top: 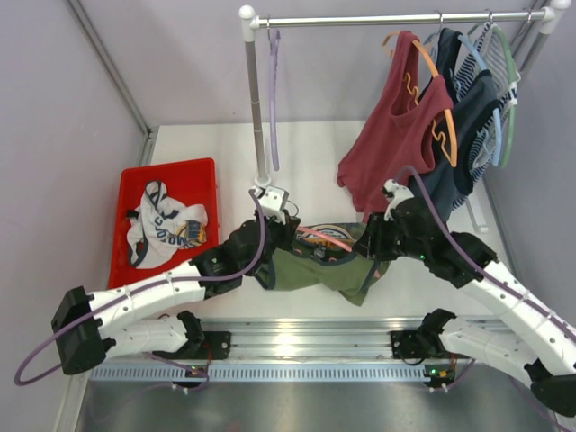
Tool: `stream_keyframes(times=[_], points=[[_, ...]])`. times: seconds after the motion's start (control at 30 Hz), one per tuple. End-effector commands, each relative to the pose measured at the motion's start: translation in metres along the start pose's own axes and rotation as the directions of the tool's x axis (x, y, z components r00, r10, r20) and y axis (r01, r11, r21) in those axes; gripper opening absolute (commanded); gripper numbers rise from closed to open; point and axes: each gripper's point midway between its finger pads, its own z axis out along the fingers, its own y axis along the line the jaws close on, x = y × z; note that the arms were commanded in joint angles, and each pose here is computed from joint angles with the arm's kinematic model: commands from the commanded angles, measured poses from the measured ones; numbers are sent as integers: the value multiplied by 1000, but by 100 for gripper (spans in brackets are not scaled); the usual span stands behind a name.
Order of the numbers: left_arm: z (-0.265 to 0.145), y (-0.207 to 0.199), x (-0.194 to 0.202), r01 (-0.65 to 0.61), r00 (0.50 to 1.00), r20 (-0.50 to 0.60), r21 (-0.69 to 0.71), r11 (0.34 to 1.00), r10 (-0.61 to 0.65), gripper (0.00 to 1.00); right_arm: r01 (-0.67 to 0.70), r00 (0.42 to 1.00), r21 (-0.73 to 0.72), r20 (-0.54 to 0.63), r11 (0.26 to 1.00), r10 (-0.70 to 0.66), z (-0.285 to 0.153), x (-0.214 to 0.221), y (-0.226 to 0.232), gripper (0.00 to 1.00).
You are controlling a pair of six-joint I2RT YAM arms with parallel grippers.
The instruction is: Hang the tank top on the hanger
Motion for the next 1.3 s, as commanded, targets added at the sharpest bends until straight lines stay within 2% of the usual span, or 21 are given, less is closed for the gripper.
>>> stream_keyframes(times=[0.0, 0.17, 0.2, 0.23, 0.27, 0.4, 0.5, 0.8, 0.9, 0.97, 1.0, 1.07, 1.1, 1.2, 1.27], points=[[1, -19, -46, 42, 993, 111, 54, 998, -47, 0, 60, 997, -18, 56, 998, -59, 5, -16, 21, 39], [3, -22, -48, 40, 993, 111, 58, 997, -47, 0, 80, 996, 38, 36, 996, -81, 10, -9, 14, 36], [3, -22, -49, 41, 992, 113, 59, 997, -48, 0, 80, 996, 44, 36, 996, -81, 10, -9, 13, 31], [4, -22, -47, 39, 993, 108, 57, 998, -45, 0, 80, 996, 48, 37, 996, -82, 10, -9, 13, 19], [5, -22, -47, 39, 993, 107, 57, 998, -44, 0, 82, 995, 59, 43, 995, -85, 9, -10, 11, 13], [8, -26, -44, 36, 995, 94, 69, 997, -43, 0, 93, 994, 71, 54, 993, -97, 8, -14, 10, 11], [10, -30, -44, 41, 995, 90, 79, 996, -49, 0, 102, 993, 48, 61, 994, -105, 10, -17, 17, 1], [20, -41, -39, 41, 996, 71, 97, 994, -48, 0, 79, 988, -30, 136, 996, -75, 4, -47, 48, 3], [24, -45, -37, 45, 996, 68, 104, 994, -52, 0, 84, 987, -37, 139, 996, -78, 5, -53, 54, 5], [24, -48, -39, 45, 996, 72, 111, 993, -53, 0, 87, 988, -25, 131, 996, -83, 9, -51, 51, 11], [24, -48, -39, 43, 996, 72, 112, 993, -51, 0, 100, 987, -18, 125, 995, -97, 10, -48, 48, 22], [22, -50, -43, 39, 996, 77, 121, 992, -48, 0, 155, 979, -51, 141, 987, -147, 8, -44, 48, 36], [21, -51, -44, 34, 996, 76, 124, 992, -44, 0, 183, 972, -71, 160, 981, -170, 5, -46, 51, 48], [18, -56, -47, 25, 997, 66, 151, 988, -35, 0, 281, 941, -112, 229, 953, -251, -4, -52, 57, 61], [15, -62, -50, 20, 998, 61, 184, 983, -32, 0, 332, 925, -149, 243, 931, -291, -5, -52, 64, 64]])
